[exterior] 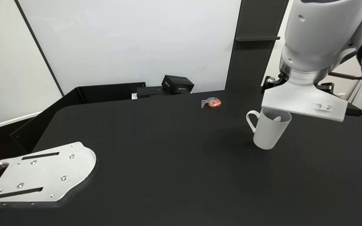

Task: Place the spoon in the mug

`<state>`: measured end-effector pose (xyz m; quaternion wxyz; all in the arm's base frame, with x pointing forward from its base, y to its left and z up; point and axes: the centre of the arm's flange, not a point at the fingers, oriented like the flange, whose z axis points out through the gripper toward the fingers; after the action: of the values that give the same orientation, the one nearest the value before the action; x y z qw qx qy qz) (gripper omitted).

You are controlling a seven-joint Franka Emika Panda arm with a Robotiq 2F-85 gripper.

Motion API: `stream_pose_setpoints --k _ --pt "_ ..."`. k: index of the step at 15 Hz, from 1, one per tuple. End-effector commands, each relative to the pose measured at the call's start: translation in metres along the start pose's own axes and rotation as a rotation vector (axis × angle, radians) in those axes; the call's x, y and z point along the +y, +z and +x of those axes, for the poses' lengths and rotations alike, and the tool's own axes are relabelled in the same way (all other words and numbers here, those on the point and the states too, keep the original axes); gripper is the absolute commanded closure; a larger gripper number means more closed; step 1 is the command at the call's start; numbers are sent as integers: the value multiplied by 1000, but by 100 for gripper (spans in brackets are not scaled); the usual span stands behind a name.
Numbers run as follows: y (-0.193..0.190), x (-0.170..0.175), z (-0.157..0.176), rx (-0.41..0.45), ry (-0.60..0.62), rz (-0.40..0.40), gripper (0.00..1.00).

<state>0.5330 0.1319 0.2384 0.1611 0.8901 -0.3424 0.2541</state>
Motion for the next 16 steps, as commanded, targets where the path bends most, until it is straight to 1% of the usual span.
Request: stream_pose_setpoints --k 1,2,5,9,12,15,16 --pt "-20 18 20 -47 -151 15 0" --pt "-22 21 23 -72 -196 20 1" --pt "-25 30 29 -182 -334 67 0" --pt "-27 38 27 -319 -499 141 0" --pt "-29 42 22 -414 -635 177 0" --pt "-30 47 22 -510 -738 174 0" --pt "-30 50 25 -531 -745 162 0"
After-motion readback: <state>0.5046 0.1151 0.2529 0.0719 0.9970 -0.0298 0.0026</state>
